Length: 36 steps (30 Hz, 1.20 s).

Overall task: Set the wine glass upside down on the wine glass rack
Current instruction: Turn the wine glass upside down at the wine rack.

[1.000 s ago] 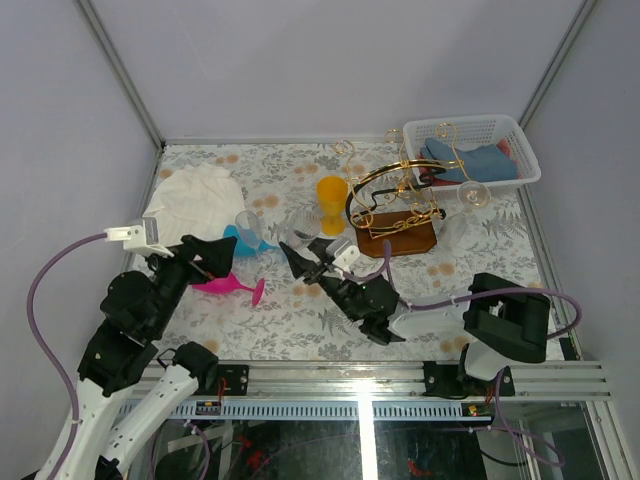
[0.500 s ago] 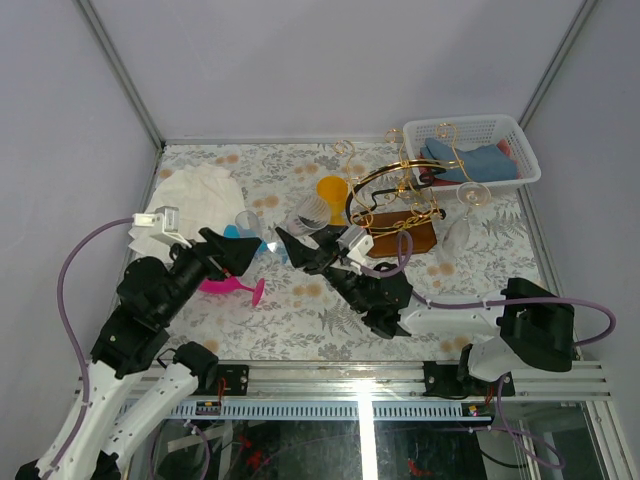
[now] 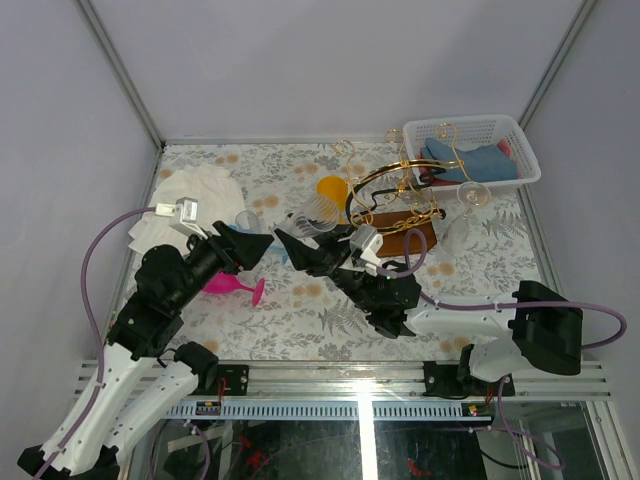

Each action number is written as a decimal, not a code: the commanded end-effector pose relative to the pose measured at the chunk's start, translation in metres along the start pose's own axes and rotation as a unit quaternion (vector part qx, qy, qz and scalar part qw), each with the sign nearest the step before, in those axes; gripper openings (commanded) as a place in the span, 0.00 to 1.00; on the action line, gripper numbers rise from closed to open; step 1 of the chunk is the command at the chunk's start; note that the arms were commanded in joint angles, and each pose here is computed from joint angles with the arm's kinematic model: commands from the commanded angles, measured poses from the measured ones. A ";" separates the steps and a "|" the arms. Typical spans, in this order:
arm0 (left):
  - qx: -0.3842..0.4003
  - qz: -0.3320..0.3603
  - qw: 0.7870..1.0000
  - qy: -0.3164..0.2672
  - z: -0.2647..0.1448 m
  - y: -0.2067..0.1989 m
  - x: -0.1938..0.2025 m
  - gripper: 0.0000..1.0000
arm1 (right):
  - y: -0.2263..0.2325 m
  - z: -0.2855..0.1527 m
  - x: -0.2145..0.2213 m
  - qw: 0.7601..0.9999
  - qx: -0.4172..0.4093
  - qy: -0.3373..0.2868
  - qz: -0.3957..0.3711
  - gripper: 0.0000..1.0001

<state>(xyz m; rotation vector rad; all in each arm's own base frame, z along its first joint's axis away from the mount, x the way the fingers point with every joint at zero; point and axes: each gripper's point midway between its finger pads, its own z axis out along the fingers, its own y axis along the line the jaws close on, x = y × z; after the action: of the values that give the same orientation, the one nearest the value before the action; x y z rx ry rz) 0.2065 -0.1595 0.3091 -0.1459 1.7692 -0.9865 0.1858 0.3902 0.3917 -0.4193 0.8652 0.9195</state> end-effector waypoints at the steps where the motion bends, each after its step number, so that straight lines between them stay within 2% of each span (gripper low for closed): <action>1: 0.049 -0.001 0.999 -0.019 0.005 -0.019 -0.010 0.66 | 0.004 0.009 -0.051 0.997 -0.006 -0.073 0.034 0.30; 13: 0.084 -0.002 0.996 -0.022 0.001 -0.034 -0.014 0.30 | 0.001 0.007 -0.047 0.997 0.000 -0.069 0.038 0.31; 20: 0.105 -0.003 0.994 -0.015 0.000 -0.043 -0.013 0.01 | 0.000 0.006 -0.046 0.997 0.003 -0.067 0.039 0.33; 24: 0.108 -0.007 0.994 -0.019 -0.002 -0.044 -0.014 0.00 | -0.003 0.004 -0.044 0.997 0.010 -0.064 0.034 0.38; 28: 0.119 -0.014 0.992 -0.023 -0.005 -0.050 -0.017 0.00 | -0.007 -0.001 -0.042 0.998 0.018 -0.058 0.035 0.51; 32: 0.137 -0.025 0.990 -0.028 -0.008 -0.060 -0.023 0.00 | -0.008 -0.005 -0.036 0.998 0.018 -0.046 0.030 0.71; 36: 0.142 -0.030 0.989 -0.041 -0.007 -0.063 -0.029 0.00 | -0.008 -0.014 -0.023 0.999 0.015 -0.022 0.020 0.77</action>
<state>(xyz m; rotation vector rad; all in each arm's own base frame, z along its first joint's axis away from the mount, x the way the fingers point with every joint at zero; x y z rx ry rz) 0.1966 -0.1789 0.3469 -0.0903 1.6422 -1.1847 0.1807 0.3798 0.3915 -0.3928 0.8698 0.9595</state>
